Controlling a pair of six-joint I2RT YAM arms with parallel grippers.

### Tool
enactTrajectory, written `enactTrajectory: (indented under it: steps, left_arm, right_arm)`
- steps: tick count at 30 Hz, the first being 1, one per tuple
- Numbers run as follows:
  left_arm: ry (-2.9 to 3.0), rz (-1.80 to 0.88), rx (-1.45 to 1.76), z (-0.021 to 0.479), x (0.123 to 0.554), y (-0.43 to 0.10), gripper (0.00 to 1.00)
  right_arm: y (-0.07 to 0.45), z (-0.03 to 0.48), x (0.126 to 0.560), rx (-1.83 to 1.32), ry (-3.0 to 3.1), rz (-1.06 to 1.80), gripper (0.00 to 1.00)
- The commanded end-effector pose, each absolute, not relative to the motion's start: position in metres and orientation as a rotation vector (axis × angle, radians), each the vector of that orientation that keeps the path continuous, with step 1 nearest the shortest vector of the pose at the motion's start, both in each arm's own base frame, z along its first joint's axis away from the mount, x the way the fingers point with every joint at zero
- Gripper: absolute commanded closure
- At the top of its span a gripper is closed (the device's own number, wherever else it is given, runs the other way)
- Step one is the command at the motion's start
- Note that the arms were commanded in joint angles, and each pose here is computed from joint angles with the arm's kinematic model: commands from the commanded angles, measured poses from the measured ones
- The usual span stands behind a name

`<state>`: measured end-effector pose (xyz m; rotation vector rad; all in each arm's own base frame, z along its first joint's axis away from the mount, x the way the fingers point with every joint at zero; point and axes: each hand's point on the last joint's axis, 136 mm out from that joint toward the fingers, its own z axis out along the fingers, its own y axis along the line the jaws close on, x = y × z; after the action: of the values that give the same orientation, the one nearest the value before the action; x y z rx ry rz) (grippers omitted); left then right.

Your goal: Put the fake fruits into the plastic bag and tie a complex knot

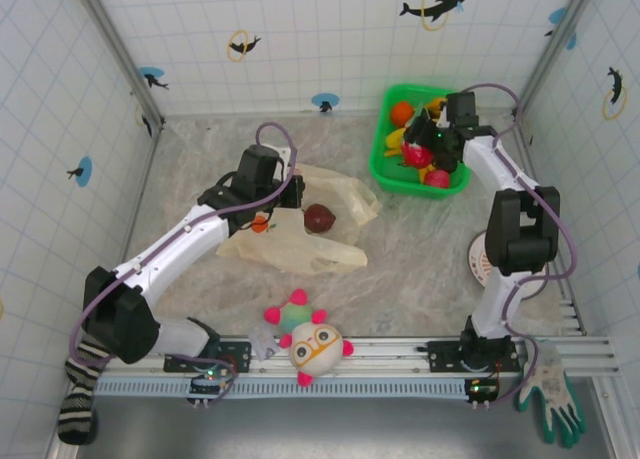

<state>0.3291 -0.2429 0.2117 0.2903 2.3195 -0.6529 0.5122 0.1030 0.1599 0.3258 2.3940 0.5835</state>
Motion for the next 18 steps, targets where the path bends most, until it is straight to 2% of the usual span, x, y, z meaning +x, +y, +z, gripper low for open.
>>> enactTrajectory:
  steps: [1, 8, 18]
  left_arm:
    - [2.290, -0.694, 0.286, 0.225, 0.336, -0.249, 1.00]
    - [2.303, -0.675, 0.277, 0.221, 0.340, -0.249, 1.00]
    - [2.321, -0.660, 0.259, 0.216, 0.345, -0.249, 1.00]
  right_arm:
    - [0.107, 0.228, 0.516, 0.298, 2.183, 0.710, 0.23]
    - [0.095, 0.277, 0.488, 0.302, 2.034, 0.778, 0.24]
    - [0.127, 0.318, 0.389, 0.150, 1.836, 0.944, 0.23]
